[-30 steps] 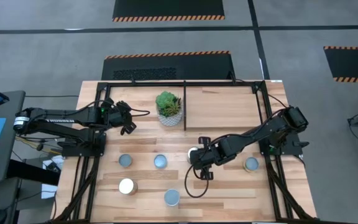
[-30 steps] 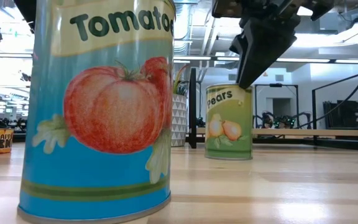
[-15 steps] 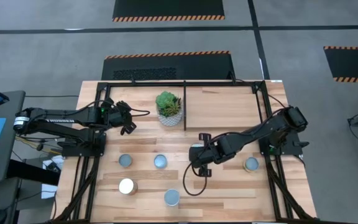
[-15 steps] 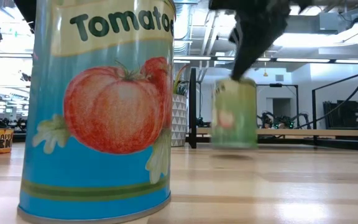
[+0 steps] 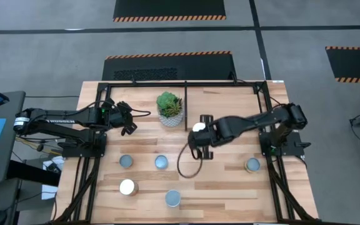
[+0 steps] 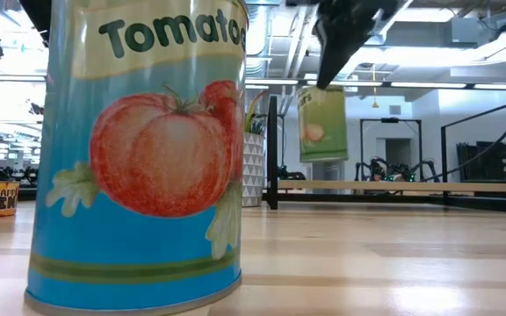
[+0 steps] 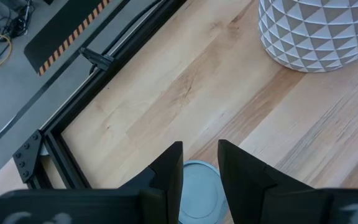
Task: Pick and place cans onto a shelf
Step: Put the canned pears on the shelf
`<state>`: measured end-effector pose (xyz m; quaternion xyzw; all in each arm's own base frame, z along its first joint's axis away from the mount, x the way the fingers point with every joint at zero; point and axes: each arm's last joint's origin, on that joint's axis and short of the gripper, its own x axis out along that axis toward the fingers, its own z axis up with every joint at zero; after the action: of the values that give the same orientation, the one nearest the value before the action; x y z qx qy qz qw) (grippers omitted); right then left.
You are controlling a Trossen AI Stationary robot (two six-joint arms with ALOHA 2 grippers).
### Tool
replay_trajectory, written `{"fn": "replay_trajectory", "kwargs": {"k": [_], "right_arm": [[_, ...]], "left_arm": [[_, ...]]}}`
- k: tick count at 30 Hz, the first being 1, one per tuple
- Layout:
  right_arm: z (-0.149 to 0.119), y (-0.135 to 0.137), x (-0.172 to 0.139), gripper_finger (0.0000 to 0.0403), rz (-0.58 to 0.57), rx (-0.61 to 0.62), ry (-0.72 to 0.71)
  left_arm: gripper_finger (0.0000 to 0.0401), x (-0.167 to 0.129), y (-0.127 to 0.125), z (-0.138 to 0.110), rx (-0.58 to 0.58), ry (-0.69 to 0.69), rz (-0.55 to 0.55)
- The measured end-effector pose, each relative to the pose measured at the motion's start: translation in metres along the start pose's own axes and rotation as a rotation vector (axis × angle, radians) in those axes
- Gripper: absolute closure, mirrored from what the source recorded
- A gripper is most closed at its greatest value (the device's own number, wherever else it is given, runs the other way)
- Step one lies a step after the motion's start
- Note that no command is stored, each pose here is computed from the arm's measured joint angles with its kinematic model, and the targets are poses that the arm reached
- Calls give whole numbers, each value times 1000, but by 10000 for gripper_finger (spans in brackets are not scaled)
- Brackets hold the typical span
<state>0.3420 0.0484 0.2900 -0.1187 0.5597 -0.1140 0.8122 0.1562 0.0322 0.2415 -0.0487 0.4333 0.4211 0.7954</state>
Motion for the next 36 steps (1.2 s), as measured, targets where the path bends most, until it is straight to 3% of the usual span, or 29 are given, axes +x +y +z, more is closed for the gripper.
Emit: {"fn": "replay_trajectory", "kwargs": {"k": [9, 20, 29, 36], "right_arm": [[-2, -73, 26, 395, -45, 44, 67], [-13, -158, 52, 393, 70, 155, -33], [-19, -179, 56, 385, 125, 196, -82], [-22, -168, 69, 392, 131, 182, -79]], "left_arm": [[310, 0, 0, 0, 0, 0, 0], [310, 0, 0, 0, 0, 0, 0], [310, 0, 0, 0, 0, 0, 0], [310, 0, 0, 0, -9, -1, 0]]}}
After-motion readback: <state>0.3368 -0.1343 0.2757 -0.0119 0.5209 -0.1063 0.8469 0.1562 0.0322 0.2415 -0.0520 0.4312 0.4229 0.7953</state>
